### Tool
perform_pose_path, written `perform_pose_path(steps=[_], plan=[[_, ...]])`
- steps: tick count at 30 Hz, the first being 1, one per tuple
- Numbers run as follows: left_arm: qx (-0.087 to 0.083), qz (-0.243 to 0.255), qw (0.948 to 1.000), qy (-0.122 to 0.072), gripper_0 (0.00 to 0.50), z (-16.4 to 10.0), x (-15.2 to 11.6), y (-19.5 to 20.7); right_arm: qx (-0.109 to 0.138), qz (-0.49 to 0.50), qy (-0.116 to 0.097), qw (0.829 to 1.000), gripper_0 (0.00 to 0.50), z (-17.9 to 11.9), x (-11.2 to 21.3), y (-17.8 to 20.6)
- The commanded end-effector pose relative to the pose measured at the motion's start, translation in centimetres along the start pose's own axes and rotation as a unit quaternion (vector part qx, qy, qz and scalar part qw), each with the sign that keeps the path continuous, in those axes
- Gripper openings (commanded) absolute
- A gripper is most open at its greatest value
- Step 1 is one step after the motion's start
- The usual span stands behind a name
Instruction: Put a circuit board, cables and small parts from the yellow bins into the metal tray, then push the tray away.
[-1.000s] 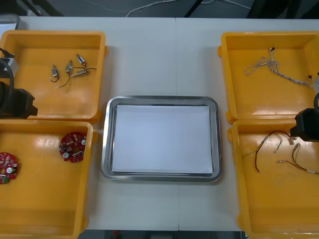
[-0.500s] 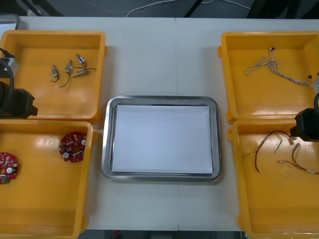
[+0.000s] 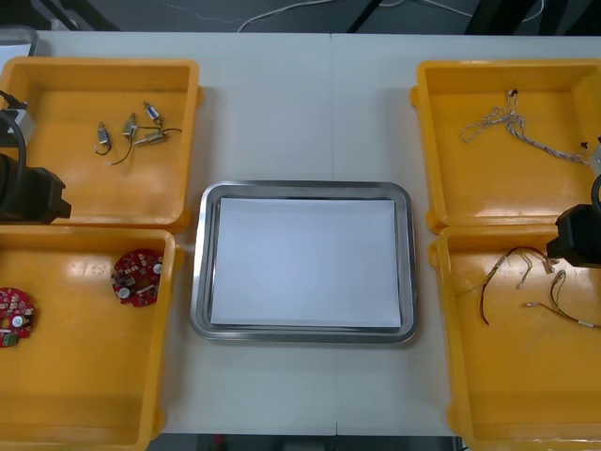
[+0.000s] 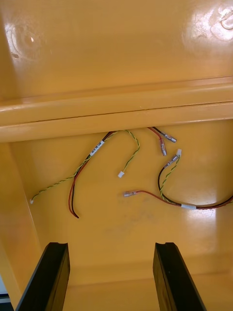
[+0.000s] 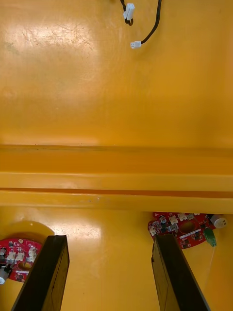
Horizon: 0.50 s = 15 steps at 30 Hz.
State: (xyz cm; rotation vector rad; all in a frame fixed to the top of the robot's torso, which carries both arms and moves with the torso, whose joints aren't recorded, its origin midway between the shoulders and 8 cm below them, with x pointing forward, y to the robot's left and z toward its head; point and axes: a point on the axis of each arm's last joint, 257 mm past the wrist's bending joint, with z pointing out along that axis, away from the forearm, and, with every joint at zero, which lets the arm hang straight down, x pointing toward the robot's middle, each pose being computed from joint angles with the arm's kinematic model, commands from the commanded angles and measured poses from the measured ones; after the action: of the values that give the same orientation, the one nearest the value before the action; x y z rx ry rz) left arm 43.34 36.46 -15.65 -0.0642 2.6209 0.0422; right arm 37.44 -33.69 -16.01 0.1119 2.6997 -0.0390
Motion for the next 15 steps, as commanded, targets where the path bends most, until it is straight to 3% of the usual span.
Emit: perform_pose_path(steps=[1, 15], plan=[[0.003, -0.051, 0.9986, -0.011, 0.500, -0.68, -0.07, 0.17, -0.001, -0.018, -0.016, 1.000, 0.500, -0.67, -0.30, -0.03], [0.003, -0.051, 0.9986, -0.011, 0.500, -0.68, -0.07, 0.17, -0.001, -0.018, -0.016, 1.000, 0.500, -0.67, -0.30, -0.03]])
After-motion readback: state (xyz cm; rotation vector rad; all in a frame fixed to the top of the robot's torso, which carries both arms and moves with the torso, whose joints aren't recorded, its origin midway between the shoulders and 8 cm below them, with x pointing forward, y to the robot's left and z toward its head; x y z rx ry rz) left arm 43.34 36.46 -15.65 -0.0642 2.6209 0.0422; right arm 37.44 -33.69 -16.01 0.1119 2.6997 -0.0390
